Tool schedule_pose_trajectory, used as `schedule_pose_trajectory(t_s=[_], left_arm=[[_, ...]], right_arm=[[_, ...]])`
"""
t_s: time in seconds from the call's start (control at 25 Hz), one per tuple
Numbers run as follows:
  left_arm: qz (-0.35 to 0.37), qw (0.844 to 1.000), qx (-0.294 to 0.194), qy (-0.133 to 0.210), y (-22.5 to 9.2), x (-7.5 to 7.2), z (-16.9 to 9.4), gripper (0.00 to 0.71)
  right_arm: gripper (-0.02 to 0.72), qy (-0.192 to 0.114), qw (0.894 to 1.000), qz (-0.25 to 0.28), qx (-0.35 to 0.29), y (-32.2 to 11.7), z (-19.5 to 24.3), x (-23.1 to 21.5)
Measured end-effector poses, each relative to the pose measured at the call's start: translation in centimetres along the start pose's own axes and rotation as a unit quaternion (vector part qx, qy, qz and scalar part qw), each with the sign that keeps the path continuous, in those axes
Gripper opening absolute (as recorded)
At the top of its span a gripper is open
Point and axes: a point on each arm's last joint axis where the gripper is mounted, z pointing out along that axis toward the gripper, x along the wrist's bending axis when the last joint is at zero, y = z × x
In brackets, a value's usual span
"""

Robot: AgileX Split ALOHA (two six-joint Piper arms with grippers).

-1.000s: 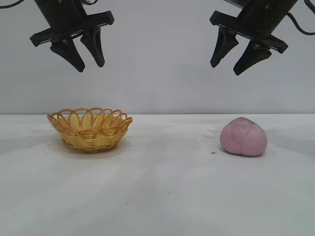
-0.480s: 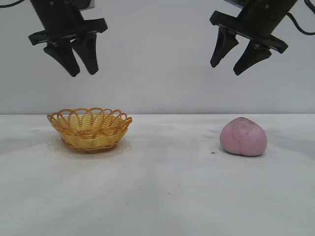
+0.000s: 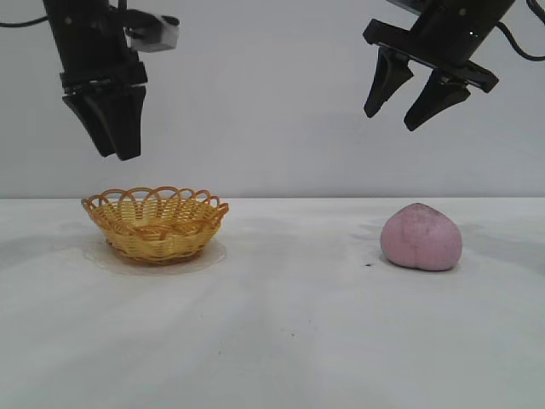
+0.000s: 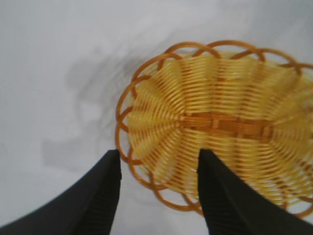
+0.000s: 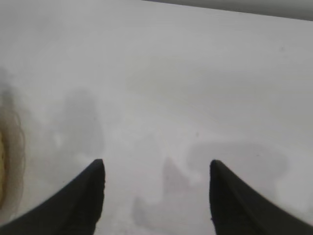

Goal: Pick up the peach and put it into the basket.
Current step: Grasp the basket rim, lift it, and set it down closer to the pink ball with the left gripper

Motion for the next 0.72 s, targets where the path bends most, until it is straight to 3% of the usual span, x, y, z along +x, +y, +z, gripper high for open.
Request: schedule_pose_trajectory(t_s=[0.64,0.72], left_arm=[[0.024,0.999,0.038,-0.028,1.4,1.5,6.6,0.298],[0.024,0.998,0.041,-0.032,1.4,1.5,6.9,0.147]], right_arm=[[0.398,-0.006,1.000,-0.017,0.006,-0.1,0.0,-0.1],[0.398,-0.006,1.000,-0.018,0.007,-0.1,0.0,-0.1]])
